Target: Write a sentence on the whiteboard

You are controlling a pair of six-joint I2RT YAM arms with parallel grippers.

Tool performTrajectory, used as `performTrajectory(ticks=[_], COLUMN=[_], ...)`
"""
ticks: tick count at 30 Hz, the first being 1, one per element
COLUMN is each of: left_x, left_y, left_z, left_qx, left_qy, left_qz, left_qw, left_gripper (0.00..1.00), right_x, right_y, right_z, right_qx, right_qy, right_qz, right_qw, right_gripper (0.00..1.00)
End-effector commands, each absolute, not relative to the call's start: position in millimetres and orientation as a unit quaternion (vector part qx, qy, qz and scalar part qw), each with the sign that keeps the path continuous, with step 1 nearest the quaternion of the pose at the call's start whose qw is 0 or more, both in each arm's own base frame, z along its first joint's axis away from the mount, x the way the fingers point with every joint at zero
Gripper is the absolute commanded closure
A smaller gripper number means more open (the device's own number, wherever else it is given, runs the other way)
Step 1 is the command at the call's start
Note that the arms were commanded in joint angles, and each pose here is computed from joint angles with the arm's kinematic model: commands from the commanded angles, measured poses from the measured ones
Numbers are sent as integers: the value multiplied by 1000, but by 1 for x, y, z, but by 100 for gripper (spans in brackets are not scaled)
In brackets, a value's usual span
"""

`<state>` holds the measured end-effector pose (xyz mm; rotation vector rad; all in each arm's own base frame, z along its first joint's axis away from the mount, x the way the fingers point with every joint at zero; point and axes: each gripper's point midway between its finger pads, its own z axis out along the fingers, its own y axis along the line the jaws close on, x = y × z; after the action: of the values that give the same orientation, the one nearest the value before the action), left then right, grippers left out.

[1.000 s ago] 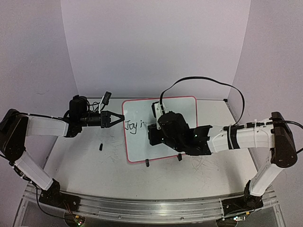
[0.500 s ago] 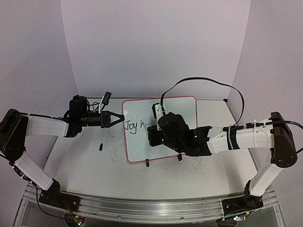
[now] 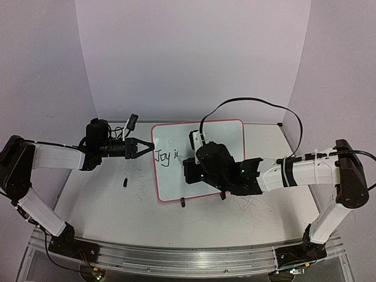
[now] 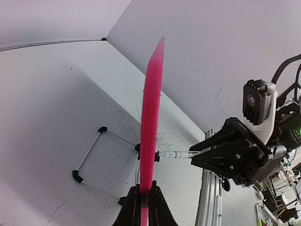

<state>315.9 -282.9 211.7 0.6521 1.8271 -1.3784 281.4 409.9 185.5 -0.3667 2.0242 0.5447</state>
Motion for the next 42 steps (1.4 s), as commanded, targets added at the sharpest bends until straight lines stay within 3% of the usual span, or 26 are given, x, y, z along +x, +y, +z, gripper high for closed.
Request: performTrajectory(ticks=[1,42], left_x=[313,311], left_y=[-282,-282], left_z=[252,251], left_qx=[282,283], left_qy=[672,672], left_qz=[-545,-546], left_qw=[415,413], left_gripper=[100,100], right_x=[281,302], right_y=[405,405], right_z=[178,206], right_qx=[-147,-126], right_qy=[839,820], right_qz=[215,200], right_qw=[478,521], right_gripper=[100,100])
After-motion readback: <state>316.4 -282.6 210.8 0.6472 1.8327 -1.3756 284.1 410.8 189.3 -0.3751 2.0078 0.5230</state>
